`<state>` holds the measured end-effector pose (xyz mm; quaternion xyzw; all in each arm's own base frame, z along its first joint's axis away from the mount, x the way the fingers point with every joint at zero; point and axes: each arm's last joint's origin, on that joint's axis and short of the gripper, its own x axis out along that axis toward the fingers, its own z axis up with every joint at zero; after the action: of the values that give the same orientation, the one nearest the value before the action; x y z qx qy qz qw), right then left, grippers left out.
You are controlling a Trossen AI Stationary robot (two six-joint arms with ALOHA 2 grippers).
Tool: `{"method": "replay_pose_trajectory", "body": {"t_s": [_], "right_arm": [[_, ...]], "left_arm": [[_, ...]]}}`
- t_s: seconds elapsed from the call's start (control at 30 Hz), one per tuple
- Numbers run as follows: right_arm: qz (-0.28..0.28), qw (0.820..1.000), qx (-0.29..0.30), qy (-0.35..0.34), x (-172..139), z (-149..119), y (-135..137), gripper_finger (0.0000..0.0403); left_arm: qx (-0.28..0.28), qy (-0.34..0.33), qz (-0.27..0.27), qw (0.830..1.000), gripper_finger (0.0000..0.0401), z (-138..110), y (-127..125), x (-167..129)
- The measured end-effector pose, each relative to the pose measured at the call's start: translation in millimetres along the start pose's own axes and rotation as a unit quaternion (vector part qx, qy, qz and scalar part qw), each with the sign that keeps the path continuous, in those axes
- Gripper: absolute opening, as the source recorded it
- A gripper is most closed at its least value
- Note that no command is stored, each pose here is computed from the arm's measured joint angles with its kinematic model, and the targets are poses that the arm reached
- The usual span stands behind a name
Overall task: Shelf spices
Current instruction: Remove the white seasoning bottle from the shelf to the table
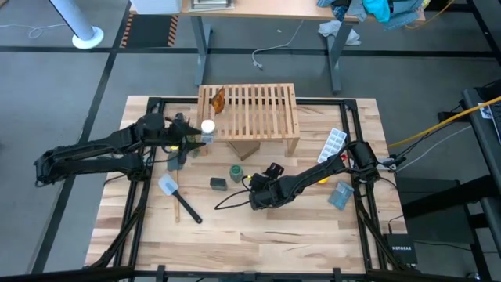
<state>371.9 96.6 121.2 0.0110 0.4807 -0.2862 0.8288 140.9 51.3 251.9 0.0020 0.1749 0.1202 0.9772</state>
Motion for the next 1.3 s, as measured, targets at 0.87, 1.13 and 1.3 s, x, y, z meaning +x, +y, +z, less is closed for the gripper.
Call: {"method": "replay_pose_trajectory", "body": {"t_s": [0.87,1.13,1.3], "right_arm": [[-0.088,0.996,0.011,-0.015,-38.7,-41.7,13.9,0.0303],[-0.085,0.996,0.015,-0.022,-43.7,-39.2,12.1,0.0303],[-0.086,0.996,0.015,-0.024,-43.7,-39.0,12.1,0.0303]], "left_arm": [[-0.048,0.049,-0.041,0.997,0.0176,-75.8,-51.7,7.8],[-0.069,0.04,-0.016,0.997,0.0176,-114.8,-57.1,12.5],[-0.091,0.041,-0.018,0.995,0.0176,-127.5,-59.4,12.6]]}}
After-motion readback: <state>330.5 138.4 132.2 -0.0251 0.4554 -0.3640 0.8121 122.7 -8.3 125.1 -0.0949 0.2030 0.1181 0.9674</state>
